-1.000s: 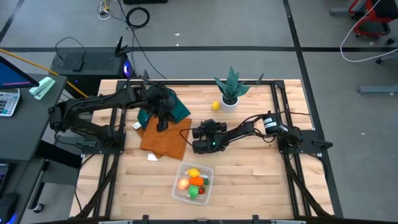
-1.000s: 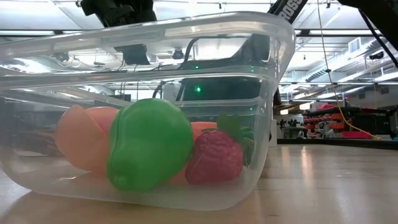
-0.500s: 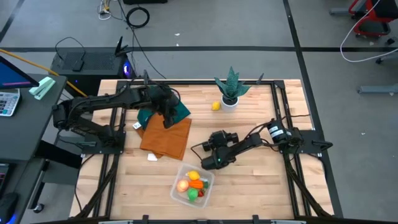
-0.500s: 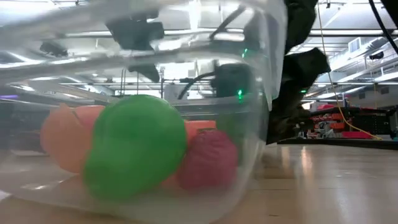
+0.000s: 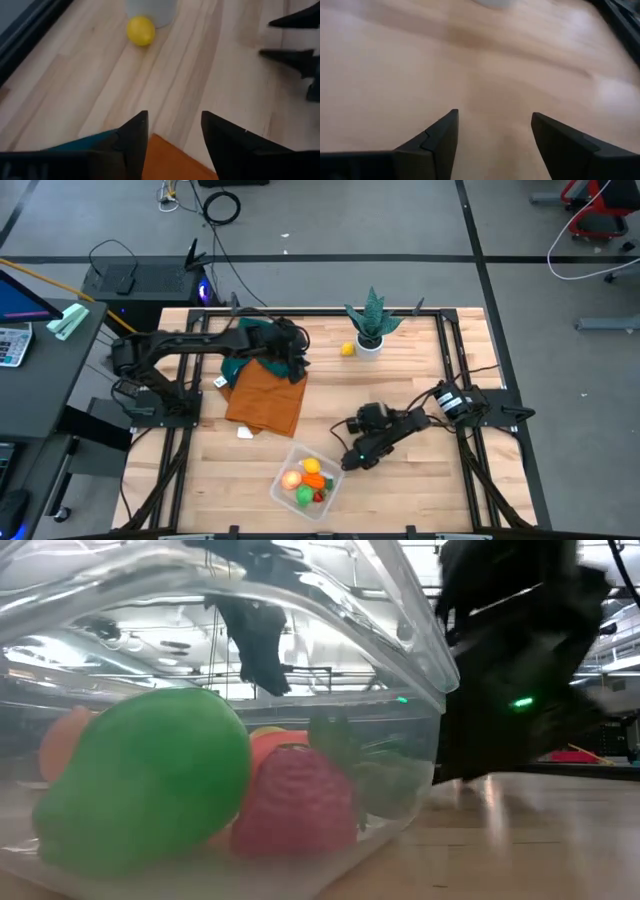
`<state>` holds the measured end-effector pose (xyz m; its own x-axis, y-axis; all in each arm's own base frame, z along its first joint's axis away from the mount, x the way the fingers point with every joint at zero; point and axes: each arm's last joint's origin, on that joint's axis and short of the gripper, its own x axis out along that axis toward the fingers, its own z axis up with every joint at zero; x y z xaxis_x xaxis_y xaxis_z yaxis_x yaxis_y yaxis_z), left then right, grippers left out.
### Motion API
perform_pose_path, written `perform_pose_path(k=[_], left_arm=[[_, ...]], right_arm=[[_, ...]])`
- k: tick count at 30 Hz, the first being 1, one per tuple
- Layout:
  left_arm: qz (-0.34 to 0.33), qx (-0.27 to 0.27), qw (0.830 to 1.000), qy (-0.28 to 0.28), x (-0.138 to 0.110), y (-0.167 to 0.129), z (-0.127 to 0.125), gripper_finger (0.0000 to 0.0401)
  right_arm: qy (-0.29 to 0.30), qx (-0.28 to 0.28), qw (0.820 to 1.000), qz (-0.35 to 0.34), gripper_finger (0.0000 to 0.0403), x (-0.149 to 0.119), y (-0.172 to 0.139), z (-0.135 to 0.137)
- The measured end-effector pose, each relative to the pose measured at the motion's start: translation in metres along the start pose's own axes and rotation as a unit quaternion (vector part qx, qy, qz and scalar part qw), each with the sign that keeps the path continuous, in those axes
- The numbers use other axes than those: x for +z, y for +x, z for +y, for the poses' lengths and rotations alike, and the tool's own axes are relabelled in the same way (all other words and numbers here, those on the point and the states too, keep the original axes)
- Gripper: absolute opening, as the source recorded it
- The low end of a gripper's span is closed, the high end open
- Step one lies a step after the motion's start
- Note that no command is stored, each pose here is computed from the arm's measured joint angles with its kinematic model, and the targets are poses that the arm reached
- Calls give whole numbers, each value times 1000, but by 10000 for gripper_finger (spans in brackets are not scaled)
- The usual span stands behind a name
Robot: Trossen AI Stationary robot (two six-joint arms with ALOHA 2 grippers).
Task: Pick and placing Produce into tupperware
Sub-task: Put the yellow lemon into transparent bin
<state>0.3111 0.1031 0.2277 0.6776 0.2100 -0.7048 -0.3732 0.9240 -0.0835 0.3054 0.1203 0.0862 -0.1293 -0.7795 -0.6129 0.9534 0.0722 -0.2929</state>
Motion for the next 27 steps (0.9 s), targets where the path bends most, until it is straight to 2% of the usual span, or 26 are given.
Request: perform_pose_path(k=[3, 8, 13, 18, 22, 25, 27], left_arm=[[-2, 0, 1000, -7, 0, 5, 0, 191], [-15, -2, 1000, -9, 1, 14, 0, 182], [-43, -7, 999, -14, 5, 23, -3, 185], [-76, 6, 997, -7, 7, 38, -11, 189], [-63, 46, 997, 0, -4, 59, -17, 183], [-46, 38, 998, -5, -13, 74, -20, 178], [-34, 30, 999, -29, -19, 81, -24, 177]], right_arm=[[13, -23, 999, 25, 210, 3, -13, -13], [14, -25, 1000, 7, 187, 26, -33, -41], [49, 23, 998, 20, 161, 50, -49, -82], [91, 103, 990, 28, 144, 73, -58, -126], [123, 158, 979, 36, 138, 87, -63, -156], [140, 189, 971, 39, 137, 94, -63, -173], [146, 206, 967, 39, 137, 96, -64, -179]])
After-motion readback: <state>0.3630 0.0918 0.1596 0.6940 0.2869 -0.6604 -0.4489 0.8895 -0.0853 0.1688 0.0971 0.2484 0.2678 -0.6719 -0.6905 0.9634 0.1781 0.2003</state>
